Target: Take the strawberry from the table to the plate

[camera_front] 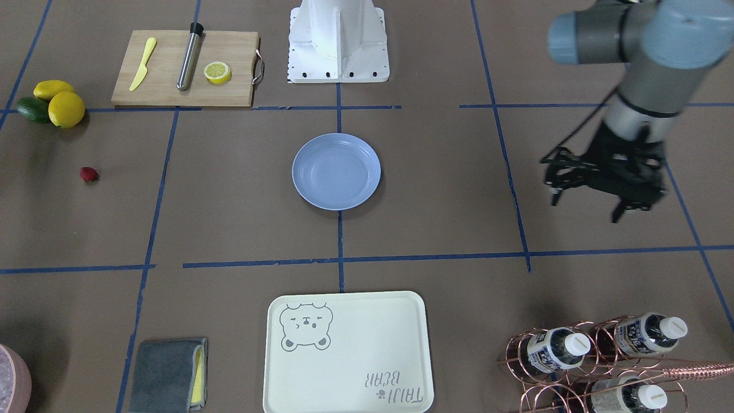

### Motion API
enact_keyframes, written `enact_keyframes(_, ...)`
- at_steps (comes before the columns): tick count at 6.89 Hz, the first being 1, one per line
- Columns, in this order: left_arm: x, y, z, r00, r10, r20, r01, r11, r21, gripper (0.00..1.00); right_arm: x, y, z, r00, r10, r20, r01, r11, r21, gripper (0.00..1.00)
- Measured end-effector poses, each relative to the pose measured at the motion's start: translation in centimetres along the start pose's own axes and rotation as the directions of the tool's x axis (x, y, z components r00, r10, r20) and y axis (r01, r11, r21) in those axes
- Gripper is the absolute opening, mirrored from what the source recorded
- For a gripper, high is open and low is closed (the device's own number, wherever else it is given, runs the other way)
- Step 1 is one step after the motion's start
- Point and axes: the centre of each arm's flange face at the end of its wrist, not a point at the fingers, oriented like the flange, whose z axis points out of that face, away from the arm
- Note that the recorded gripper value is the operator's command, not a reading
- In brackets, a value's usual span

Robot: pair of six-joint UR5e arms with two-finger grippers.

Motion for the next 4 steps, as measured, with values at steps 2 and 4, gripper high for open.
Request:
enact_keyframes(2, -16.6, 7.3, -1.2, 0.999, -0.036, 0.020, 0.037, 0.996, -0.077, 1.00, -0.3, 1.6, 0.0, 1.000, -0.016, 0.013, 0.016, 1.000, 0.001, 1.00)
enact_keyframes(4, -27.5, 16.4, -1.2, 0.995, -0.091, 0.033, 0.095, 0.982, -0.163, 1.00, -1.1, 1.8, 0.5, 0.999, -0.033, 0.028, 0.034, 0.999, -0.007, 1.00)
